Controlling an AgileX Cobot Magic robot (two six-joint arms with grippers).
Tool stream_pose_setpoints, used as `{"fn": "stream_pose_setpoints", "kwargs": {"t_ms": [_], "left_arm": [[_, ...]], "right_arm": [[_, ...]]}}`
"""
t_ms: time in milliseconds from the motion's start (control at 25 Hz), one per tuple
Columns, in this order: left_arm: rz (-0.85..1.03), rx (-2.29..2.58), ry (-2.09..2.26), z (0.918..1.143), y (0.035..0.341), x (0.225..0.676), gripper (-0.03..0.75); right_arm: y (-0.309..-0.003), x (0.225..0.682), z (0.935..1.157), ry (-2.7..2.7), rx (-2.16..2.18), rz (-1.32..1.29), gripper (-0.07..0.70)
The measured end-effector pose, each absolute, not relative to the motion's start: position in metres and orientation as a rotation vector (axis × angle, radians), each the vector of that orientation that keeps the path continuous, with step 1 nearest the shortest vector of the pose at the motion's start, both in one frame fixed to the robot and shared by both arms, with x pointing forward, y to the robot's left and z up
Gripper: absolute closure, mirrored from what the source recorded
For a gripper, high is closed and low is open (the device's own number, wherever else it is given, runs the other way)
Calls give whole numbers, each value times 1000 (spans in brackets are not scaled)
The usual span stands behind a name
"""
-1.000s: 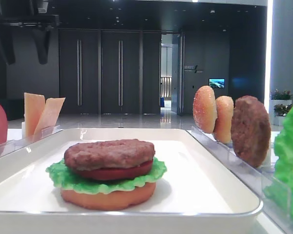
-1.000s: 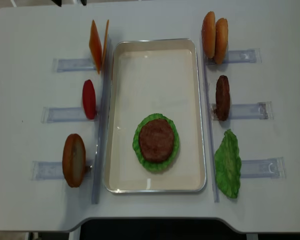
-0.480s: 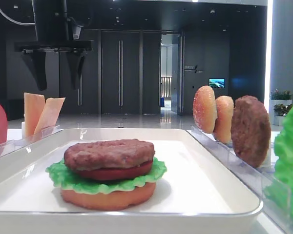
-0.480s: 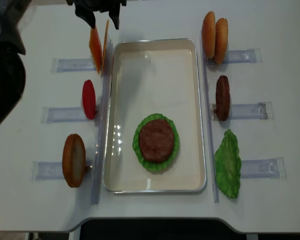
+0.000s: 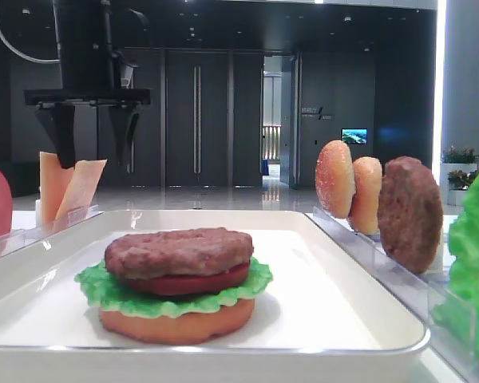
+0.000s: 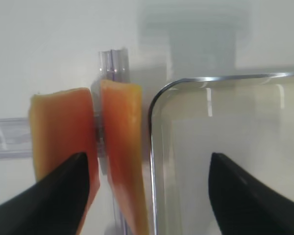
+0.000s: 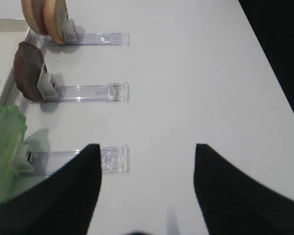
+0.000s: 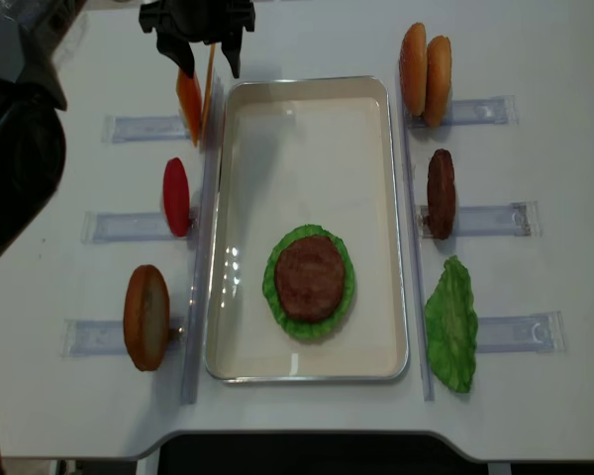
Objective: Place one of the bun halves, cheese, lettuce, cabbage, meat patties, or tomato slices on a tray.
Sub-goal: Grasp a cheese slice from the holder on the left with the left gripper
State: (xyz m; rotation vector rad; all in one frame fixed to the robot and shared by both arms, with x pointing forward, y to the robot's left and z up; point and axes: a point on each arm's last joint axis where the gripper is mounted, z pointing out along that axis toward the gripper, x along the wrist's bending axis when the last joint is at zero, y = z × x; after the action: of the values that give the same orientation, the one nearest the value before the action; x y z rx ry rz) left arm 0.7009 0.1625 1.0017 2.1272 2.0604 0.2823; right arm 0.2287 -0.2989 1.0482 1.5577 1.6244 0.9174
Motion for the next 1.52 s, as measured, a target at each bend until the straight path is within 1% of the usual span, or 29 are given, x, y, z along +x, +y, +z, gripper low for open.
{"fn": "stream_pose_setpoints", "kwargs": {"t_ms": [160,280,520,760,1120,1200,1360,1520], "left_arm": [[269,2141,2072,992,162,703,137],[266,2144,2075,990,162,703,174],[264,2162,2065,987,161,704,324],[266,2169,2059,987,162,704,428],[273,2185,2044,987,162,704,657],[276,2196,2033,988,162,704,678],[289,2198,2022,993,163,703,681],[301,2173,2002,1008,163,700,682]], "right_arm": [[-299,229,1048,1624,1558,917,231],[-299,229,1048,1624,1558,917,231],[-299,229,1048,1624,1558,917,231],[-299,229,1048,1624,1558,917,231],[-299,229,1048,1624,1558,917,231],[-299,229,1048,1624,1558,917,231],[-299,229,1048,1624,1558,917,231],[-299,229,1048,1624,1558,917,231]]}}
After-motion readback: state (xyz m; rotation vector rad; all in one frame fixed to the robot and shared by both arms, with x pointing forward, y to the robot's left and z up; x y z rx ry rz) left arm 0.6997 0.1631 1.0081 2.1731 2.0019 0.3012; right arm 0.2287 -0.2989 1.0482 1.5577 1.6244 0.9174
